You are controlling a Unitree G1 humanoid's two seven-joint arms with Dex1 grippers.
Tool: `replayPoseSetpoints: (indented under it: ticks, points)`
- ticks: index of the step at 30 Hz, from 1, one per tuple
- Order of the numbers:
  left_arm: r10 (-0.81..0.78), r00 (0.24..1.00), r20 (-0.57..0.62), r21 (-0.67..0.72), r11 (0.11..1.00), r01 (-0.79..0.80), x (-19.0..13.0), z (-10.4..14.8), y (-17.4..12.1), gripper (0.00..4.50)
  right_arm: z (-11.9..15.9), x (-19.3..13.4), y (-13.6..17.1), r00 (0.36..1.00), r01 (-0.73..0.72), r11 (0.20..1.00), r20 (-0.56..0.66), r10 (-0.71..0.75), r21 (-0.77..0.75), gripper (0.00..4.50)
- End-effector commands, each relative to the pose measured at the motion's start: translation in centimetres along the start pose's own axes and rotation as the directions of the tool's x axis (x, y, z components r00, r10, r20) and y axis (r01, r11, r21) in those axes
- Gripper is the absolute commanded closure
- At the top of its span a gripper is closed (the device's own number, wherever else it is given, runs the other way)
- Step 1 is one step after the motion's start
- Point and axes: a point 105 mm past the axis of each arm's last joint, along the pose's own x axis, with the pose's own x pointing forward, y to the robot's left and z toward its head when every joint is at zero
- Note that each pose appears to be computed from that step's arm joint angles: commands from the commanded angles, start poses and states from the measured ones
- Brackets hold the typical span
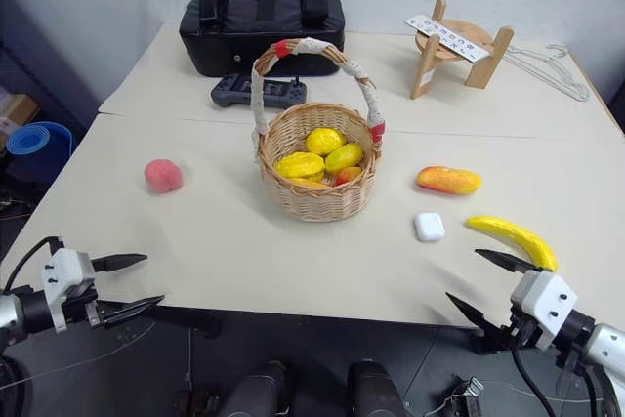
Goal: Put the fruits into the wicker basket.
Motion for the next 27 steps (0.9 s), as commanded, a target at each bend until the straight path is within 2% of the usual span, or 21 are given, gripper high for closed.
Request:
replayPoseSetpoints:
  ticks: [1, 3, 7, 9, 11, 13, 15, 18, 20, 23, 27]
  points:
    - [0.050, 0.997, 0.064, 0.026, 0.998, -0.052, 0.1, 1.9, 1.2, 0.00, 0.5, 0.0, 0.2, 0.999, -0.030, 1.000, 0.010, 0.030, -0.003, 0.03]
    - [0.042, 0.993, 0.113, -0.049, 0.998, -0.037, 0.2, 2.7, 1.3, 0.00, 0.5, -0.1, -0.1, 1.000, -0.006, 1.000, 0.011, 0.006, 0.006, 0.03]
    - [-0.026, 0.996, 0.087, -0.086, 0.996, 0.034, 0.0, 2.5, 0.6, 0.00, -0.3, -0.5, -0.2, 0.999, 0.050, 0.998, -0.005, -0.050, 0.040, 0.03]
    - [-0.070, 0.991, 0.114, -0.147, 0.985, 0.086, 0.1, 3.0, 0.1, 0.00, -0.7, -0.7, 0.0, 0.998, 0.069, 0.996, -0.011, -0.069, 0.052, 0.03]
    - [-0.129, 0.984, 0.121, -0.139, 0.980, 0.145, 0.5, 3.7, -0.8, 0.00, -0.8, -0.8, 0.3, 0.997, 0.074, 0.995, -0.010, -0.073, 0.060, 0.03]
    - [-0.262, 0.957, 0.125, -0.101, 0.956, 0.275, 1.5, 4.9, -2.9, 0.00, -0.6, -0.5, 0.8, 0.996, 0.083, 0.989, -0.001, -0.084, 0.122, 0.03]
    - [-0.364, 0.919, 0.153, -0.061, 0.925, 0.376, 2.5, 6.6, -4.7, 0.00, 1.3, 0.9, -0.1, 0.977, 0.183, 0.960, 0.067, -0.201, 0.212, 0.03]
    - [-0.505, 0.838, 0.207, -0.026, 0.853, 0.521, 3.5, 9.3, -7.8, 0.00, 3.4, 3.5, -1.2, 0.949, 0.259, 0.931, 0.110, -0.295, 0.257, 0.03]
    - [-0.582, 0.786, 0.207, 0.026, 0.807, 0.590, 4.0, 10.4, -9.4, 0.00, 3.2, 5.1, -1.6, 0.935, 0.315, 0.893, 0.057, -0.350, 0.321, 0.03]
    - [-0.582, 0.772, 0.256, 0.062, 0.806, 0.588, 5.2, 11.9, -9.3, 0.00, 2.2, 7.1, -1.8, 0.929, 0.356, 0.873, -0.020, -0.371, 0.333, 0.03]
    - [-0.622, 0.750, 0.225, 0.081, 0.779, 0.622, 6.3, 11.7, -9.7, 0.00, 0.1, 9.6, -2.2, 0.908, 0.417, 0.852, -0.099, -0.407, 0.316, 0.03]
